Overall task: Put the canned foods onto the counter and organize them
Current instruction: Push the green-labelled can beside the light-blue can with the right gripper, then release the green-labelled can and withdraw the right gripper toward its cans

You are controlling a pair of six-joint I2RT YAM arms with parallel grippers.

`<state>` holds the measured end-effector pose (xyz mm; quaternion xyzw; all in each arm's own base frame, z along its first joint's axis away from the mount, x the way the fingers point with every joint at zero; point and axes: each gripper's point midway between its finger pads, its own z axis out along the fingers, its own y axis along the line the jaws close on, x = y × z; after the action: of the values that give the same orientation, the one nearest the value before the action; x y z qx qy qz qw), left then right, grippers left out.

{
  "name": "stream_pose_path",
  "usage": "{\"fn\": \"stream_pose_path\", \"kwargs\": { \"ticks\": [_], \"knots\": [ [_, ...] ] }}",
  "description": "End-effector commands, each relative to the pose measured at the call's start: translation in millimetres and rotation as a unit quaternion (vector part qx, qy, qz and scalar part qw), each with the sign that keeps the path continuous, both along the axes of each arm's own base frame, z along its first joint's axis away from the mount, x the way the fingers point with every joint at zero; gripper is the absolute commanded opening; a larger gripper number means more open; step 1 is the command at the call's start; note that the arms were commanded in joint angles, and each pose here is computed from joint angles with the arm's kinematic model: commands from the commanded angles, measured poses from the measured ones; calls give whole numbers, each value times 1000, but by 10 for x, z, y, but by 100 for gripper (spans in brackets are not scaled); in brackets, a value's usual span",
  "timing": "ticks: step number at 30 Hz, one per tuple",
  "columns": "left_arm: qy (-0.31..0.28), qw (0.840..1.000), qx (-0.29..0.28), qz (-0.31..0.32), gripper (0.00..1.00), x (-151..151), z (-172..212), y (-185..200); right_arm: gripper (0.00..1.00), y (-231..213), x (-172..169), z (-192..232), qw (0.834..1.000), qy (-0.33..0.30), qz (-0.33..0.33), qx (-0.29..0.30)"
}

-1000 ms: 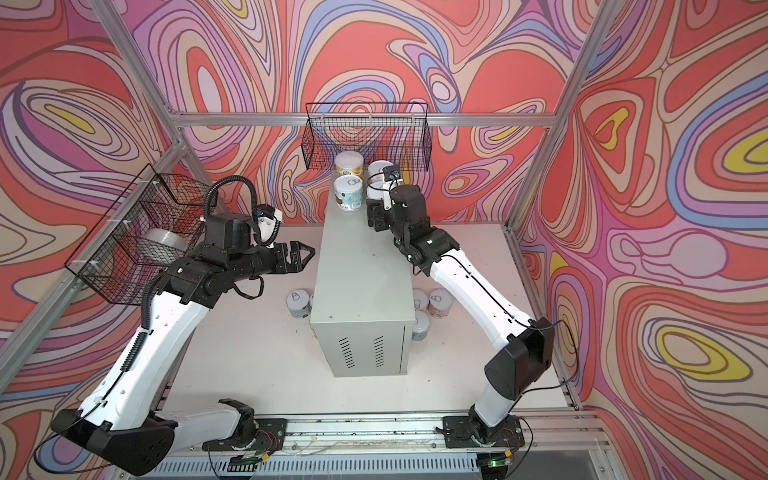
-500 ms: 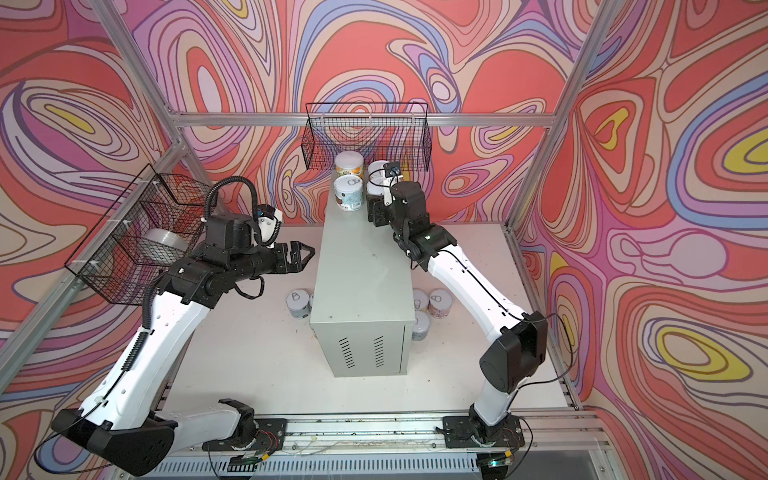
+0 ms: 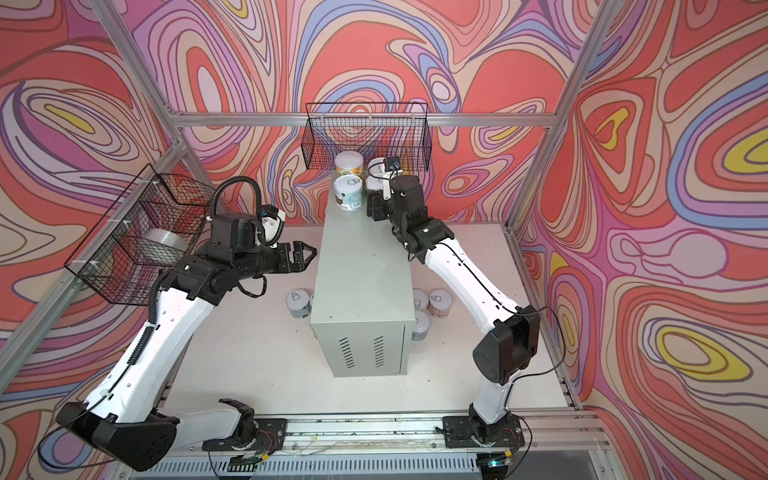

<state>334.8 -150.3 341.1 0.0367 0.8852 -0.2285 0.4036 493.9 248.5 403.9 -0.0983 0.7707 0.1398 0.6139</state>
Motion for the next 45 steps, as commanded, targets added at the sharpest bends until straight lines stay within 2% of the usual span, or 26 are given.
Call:
{"fn": "stream_pose_path", "kwargs": {
  "ticks": [1, 8, 17, 20, 21, 24, 26, 32, 34, 36, 38, 41, 45],
  "knots": [
    [-11, 1000, 2, 4, 89, 54, 12, 18, 79, -48, 51, -292, 998, 54, -14, -12],
    [-10, 1000, -2, -1, 89, 86, -10, -17, 87, -153, 28, -304, 996, 68, -35, -36],
    [-11, 1000, -7, -4, 89, 61, 4, -25, 97, -125, -107, -193, 997, 68, -11, -18],
    [-12, 1000, -3, -2, 89, 23, 10, 2, 98, -139, -182, -248, 996, 93, -8, -16],
    [-12, 1000, -3, -2, 89, 7, 6, 9, 98, -180, -304, -125, 996, 91, -4, -6],
    [-12, 1000, 1, 4, 89, -43, -27, 50, 98, -242, -563, -128, 994, 111, 8, 6],
    [-12, 1000, 4, 10, 89, -71, -74, 84, 98, -345, -785, -71, 995, 98, 3, 9],
    [-12, 997, 30, 64, 89, -175, -306, 334, 98, -910, -1417, 151, 996, 68, -52, 40],
    [-5, 994, 57, 88, 91, -217, -371, 471, 98, -1190, -1498, 50, 991, 79, -106, 24],
    [6, 990, 83, 112, 96, -252, -408, 604, 98, -1528, -1517, -215, 979, 123, -161, 13],
    [18, 987, 92, 128, 100, -257, -438, 684, 98, -1819, -1520, -493, 968, 160, -192, 34],
    [30, 982, 95, 162, 100, -226, -492, 796, 98, -2175, -1569, -813, 953, 187, -226, 77],
    [19, 979, 80, 187, 100, -149, -601, 826, 98, -2370, -1556, -1231, 936, 224, -247, 113]
  ]
}}
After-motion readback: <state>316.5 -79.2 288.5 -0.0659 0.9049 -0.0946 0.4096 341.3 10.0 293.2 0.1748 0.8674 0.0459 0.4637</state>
